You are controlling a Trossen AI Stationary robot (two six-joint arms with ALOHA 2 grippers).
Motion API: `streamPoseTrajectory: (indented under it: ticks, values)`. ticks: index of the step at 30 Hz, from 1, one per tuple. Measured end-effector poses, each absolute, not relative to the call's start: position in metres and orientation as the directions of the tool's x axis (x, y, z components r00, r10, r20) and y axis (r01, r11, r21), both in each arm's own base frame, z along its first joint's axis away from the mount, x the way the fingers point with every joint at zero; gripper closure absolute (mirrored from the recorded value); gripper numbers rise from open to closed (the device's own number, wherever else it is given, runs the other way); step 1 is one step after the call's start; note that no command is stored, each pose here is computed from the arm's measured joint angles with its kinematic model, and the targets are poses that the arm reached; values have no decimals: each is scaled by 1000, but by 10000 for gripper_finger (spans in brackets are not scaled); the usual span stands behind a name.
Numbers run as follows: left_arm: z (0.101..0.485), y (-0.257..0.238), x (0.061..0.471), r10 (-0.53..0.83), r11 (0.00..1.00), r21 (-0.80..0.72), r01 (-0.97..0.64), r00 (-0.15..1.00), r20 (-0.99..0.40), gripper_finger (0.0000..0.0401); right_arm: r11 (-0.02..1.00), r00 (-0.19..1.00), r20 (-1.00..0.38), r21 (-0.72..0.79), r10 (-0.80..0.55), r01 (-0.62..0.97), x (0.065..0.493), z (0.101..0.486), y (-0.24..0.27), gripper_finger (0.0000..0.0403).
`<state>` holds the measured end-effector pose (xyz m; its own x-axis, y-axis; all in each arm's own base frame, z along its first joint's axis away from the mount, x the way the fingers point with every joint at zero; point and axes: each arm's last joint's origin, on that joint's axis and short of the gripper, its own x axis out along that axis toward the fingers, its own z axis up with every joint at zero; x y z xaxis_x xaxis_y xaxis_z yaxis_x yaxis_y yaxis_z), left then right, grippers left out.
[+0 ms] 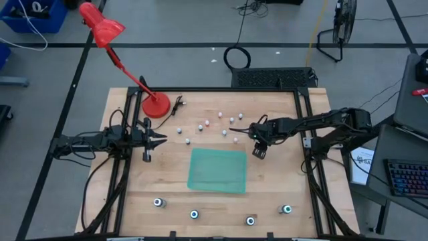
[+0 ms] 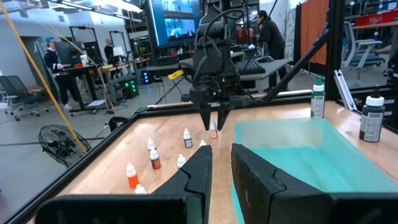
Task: Pick & Place food coloring
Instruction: Put the small orange food coloring bottle into the green bin
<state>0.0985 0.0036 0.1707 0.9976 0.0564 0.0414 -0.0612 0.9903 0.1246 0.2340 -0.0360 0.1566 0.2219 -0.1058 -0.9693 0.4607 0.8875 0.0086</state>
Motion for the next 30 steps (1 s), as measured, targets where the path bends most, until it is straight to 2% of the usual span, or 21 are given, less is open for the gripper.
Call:
streamPoseTrajectory:
  ticks: [30]
  values:
    - [171, 4, 98, 56, 990, 125, -61, 998, 42, 334, 888, 215, -971, 6, -105, 461, 231, 159, -36, 243]
